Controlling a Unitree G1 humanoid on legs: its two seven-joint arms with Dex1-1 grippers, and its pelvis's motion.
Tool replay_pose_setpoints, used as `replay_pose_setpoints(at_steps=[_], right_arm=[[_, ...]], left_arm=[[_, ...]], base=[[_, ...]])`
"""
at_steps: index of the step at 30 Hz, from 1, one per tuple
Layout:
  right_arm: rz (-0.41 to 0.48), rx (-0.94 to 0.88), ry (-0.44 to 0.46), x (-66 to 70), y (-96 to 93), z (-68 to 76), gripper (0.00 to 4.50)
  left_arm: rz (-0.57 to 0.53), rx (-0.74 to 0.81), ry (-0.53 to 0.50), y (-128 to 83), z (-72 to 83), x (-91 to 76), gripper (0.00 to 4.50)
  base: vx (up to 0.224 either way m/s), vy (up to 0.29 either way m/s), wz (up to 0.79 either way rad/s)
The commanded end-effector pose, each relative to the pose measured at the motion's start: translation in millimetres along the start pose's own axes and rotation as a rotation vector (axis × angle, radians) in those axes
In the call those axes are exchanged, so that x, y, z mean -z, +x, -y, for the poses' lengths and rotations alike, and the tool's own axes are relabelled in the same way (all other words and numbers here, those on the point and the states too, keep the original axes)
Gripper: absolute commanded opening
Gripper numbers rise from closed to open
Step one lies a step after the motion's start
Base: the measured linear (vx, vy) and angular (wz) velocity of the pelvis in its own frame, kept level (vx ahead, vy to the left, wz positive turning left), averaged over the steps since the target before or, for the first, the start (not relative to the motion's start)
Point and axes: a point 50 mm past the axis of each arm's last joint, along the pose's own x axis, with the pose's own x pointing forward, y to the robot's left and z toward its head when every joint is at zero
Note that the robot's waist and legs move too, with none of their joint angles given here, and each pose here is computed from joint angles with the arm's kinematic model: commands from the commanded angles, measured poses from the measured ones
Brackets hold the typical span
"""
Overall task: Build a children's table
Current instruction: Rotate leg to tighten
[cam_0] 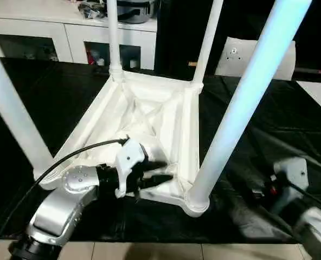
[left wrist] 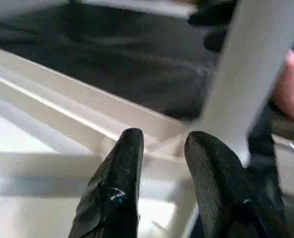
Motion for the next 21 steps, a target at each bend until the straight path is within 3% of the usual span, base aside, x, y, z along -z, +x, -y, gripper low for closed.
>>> replay_pose_setpoints(at_steps=[1, 3, 8, 21], right_arm=[[-0.030, -0.073, -0.032, -0.9, -7.7, 3.6, 4.50], [-0.133, -0.274, -0.074, -1.8, -28.2, 4.5, 4.50], [-0.173, -0.354, -0.077, -1.9, -34.9, 0.6, 4.50], [-0.184, -0.440, -0.112, 2.1, -27.9, -18.1, 4.50]], left_arm=[[-0.058, 0.095, 0.005, 5.1, 1.8, 1.0, 1.98], [-0.207, 0.262, 0.026, 5.3, -3.0, 3.2, 2.06], [-0.247, 0.304, 0.022, 6.4, -7.1, 0.6, 2.06], [-0.337, 0.303, 0.103, 20.0, -20.2, 5.4, 3.26]], base=[[0.000, 0.000, 0.00], [0.000, 0.000, 0.00], [0.000, 0.000, 0.00], [0.000, 0.000, 0.00]])
